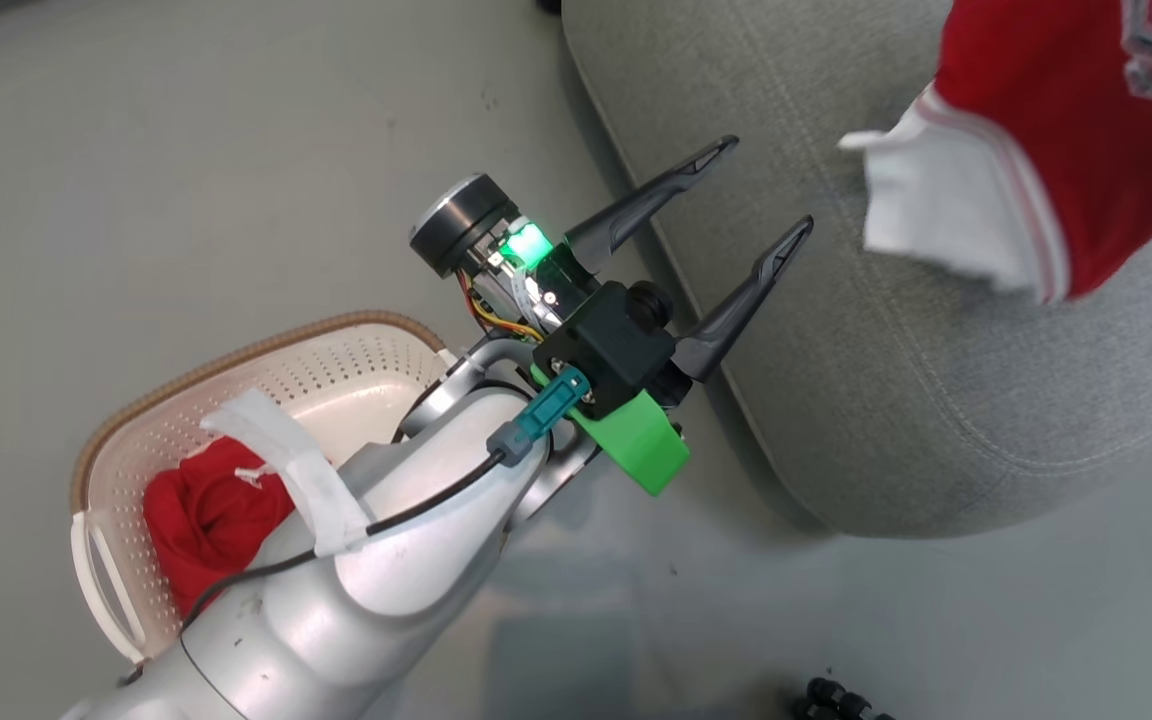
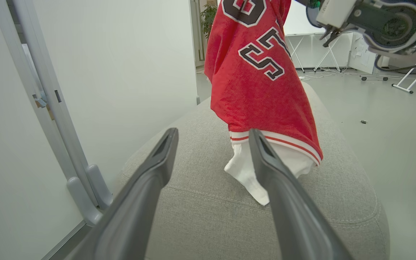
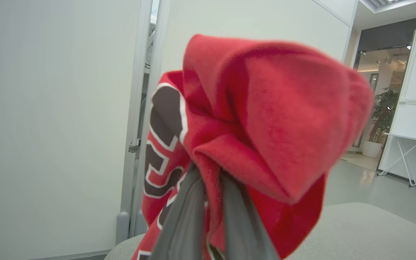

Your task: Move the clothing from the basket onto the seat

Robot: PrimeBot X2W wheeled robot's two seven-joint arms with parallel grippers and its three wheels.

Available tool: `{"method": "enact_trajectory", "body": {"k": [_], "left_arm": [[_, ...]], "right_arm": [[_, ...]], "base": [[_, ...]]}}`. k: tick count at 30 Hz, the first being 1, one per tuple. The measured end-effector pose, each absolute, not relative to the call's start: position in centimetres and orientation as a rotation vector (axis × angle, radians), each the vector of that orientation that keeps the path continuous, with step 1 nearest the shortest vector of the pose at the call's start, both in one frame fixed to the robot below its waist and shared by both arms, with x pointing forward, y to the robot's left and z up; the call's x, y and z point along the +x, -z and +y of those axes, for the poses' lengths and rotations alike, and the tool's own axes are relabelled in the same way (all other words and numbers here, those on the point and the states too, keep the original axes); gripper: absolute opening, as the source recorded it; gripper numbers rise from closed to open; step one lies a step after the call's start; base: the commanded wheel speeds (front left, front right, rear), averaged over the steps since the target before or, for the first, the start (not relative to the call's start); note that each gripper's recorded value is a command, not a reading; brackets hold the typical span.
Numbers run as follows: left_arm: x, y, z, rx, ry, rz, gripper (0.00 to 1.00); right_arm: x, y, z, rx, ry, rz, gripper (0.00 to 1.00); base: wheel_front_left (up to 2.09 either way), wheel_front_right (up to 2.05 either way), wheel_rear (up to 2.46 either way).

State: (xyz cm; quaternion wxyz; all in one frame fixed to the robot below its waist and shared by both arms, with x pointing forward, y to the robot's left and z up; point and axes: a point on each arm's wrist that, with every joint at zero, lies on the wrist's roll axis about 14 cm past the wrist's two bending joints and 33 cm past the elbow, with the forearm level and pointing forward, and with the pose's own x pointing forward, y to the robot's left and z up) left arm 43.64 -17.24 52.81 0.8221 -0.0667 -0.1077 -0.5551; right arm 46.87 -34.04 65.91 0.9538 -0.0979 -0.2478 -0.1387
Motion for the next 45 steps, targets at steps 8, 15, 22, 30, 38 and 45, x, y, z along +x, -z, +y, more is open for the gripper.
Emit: {"method": "enact_trajectory", "body": {"k": [8, 15, 22, 30, 38, 45], "left_arm": [[45.9, -49.4, -16.4, -0.143, 1.155, -0.179, 1.00], [46.9, -46.5, -15.7, -0.151, 1.140, -0.129, 1.00], [48.0, -43.0, -14.6, -0.157, 1.107, -0.065, 1.00], [48.5, -42.0, -13.6, -0.143, 1.080, -0.043, 1.00], [48.6, -42.9, -13.7, -0.144, 1.075, -0.060, 1.00], [48.8, -43.7, -13.3, -0.136, 1.057, -0.069, 1.00]], "right_arm": [[51.7, -69.7, -35.8, -0.289, 0.290, -0.600, 0.00], [55.9, -70.5, -36.8, -0.331, 0.291, -0.610, 0.00], [60.9, -61.3, -38.8, -0.301, 0.318, -0.369, 0.00], [59.9, -52.4, -40.3, -0.225, 0.362, -0.155, 0.00], [56.5, -46.0, -39.9, -0.148, 0.382, 0.008, 0.00], [55.7, -45.1, -39.1, -0.119, 0.378, 0.031, 1.00]], "base": [[0.00, 0.00, 0.00], [0.00, 0.00, 0.00], [0.00, 0.00, 0.00], [0.00, 0.00, 0.00], [0.00, 0.00, 0.00], [0.00, 0.00, 0.00]]}}
